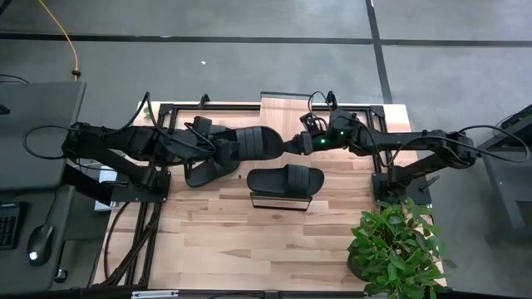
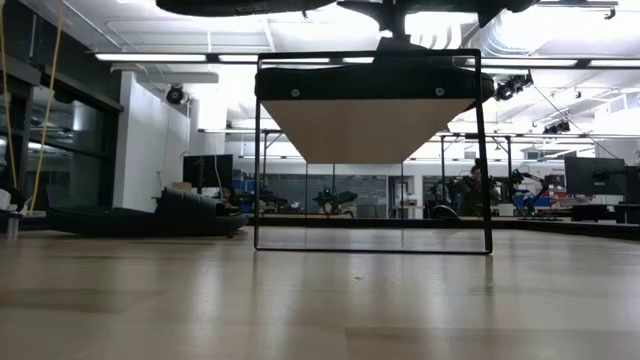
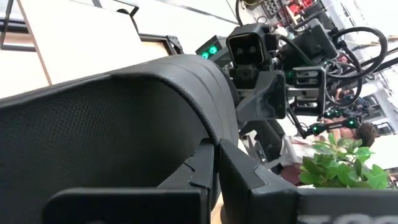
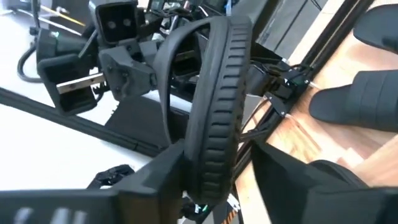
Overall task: Pick and place slides into the shelf
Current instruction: Put the black slide on the shelf
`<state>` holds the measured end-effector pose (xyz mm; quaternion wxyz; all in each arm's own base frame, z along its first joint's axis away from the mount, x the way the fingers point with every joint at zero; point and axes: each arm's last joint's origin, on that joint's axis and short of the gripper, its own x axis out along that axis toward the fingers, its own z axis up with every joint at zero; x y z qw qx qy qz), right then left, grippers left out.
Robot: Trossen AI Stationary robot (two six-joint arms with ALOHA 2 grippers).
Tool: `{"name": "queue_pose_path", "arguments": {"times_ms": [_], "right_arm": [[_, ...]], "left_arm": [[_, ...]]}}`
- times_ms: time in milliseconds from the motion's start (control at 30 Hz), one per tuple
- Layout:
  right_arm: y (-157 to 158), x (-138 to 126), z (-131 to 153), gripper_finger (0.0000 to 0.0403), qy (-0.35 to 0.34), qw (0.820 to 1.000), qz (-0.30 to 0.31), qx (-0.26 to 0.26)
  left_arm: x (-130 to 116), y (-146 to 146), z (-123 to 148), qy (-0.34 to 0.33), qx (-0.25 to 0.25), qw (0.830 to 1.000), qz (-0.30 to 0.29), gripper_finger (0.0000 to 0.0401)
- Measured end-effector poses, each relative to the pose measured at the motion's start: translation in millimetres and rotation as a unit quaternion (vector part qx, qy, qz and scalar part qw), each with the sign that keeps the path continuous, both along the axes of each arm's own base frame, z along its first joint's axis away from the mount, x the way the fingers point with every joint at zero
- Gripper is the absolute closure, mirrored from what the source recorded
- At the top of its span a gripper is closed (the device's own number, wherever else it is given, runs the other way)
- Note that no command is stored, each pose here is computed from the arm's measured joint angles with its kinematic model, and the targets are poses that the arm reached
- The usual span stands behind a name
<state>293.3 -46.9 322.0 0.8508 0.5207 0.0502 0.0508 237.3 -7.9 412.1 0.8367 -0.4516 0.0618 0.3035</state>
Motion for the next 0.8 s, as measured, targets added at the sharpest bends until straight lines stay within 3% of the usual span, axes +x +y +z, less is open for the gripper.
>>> {"name": "queue_pose_path", "arguments": {"times_ms": [300,600,800], "right_arm": [[-2.0,-0.3,-1.2,0.0382,0.006,1.000,-0.010,0.009],[-2.5,-0.6,-0.5,0.0384,0.004,1.000,-0.018,0.016],[-2.5,-0.8,1.7,0.0394,-0.005,1.000,-0.020,0.022]], "left_arm": [[-0.2,-0.1,0.3,0.001,0.003,1.000,-0.002,0.0374],[-1.6,-0.2,1.2,0.005,0.012,1.000,-0.011,0.0373],[-8.7,-0.6,6.8,0.010,0.037,0.998,-0.051,0.0367]]}}
